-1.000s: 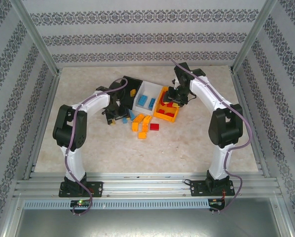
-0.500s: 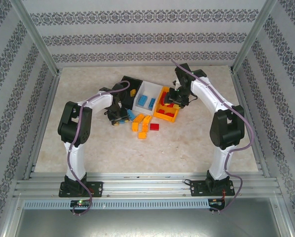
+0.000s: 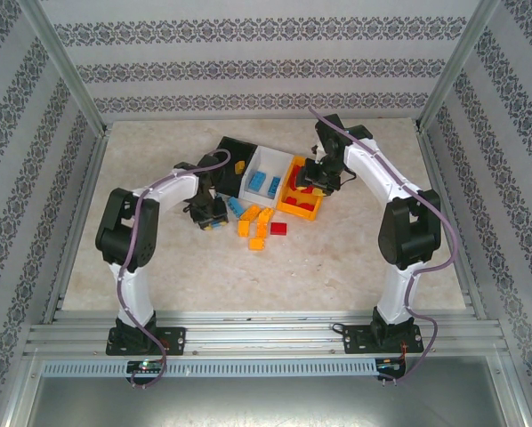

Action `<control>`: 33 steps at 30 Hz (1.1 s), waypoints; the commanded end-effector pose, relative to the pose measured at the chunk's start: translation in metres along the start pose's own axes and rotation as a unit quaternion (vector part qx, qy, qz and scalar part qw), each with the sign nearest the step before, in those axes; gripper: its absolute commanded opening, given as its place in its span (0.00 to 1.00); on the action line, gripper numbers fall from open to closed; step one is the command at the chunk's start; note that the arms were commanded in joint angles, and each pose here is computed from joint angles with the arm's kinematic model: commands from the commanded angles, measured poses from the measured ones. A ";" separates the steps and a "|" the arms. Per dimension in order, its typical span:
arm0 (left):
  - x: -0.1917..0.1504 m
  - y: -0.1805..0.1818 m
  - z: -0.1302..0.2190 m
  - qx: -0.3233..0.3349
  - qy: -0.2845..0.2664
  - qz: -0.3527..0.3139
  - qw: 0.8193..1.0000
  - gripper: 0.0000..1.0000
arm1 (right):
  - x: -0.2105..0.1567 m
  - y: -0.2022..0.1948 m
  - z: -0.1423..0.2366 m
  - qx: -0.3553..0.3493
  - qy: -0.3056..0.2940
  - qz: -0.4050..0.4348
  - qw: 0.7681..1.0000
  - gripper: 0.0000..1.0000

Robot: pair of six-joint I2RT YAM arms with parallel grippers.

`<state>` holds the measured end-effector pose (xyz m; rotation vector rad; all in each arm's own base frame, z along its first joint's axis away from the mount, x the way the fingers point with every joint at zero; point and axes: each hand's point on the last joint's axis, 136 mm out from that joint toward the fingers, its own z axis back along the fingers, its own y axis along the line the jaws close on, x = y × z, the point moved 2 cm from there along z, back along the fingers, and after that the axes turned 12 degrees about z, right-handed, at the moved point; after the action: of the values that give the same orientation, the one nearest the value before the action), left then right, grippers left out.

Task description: Sort the legos into containers by color

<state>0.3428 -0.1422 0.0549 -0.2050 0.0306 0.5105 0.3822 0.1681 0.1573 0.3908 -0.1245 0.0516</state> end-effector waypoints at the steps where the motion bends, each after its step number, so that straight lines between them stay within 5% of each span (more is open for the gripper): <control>1: -0.014 -0.001 0.026 -0.013 -0.016 -0.016 1.000 0.32 | -0.006 0.005 0.007 0.006 0.002 0.012 1.000 0.47; 12: -0.017 -0.059 0.076 -0.018 -0.066 -0.142 0.988 0.32 | -0.014 -0.007 0.009 0.010 -0.012 -0.001 1.000 0.47; 19: 0.005 -0.115 0.072 0.012 -0.080 -0.212 0.974 0.33 | -0.024 -0.018 0.022 0.010 -0.025 -0.013 1.000 0.47; 33: 0.039 -0.173 0.046 -0.005 -0.092 -0.228 0.969 0.43 | -0.041 -0.043 0.034 0.001 -0.026 -0.039 0.999 0.47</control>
<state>0.4713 -0.2639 0.1244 -0.1929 -0.2312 0.0871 0.3441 0.1184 0.1655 0.3959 -0.1642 -0.0462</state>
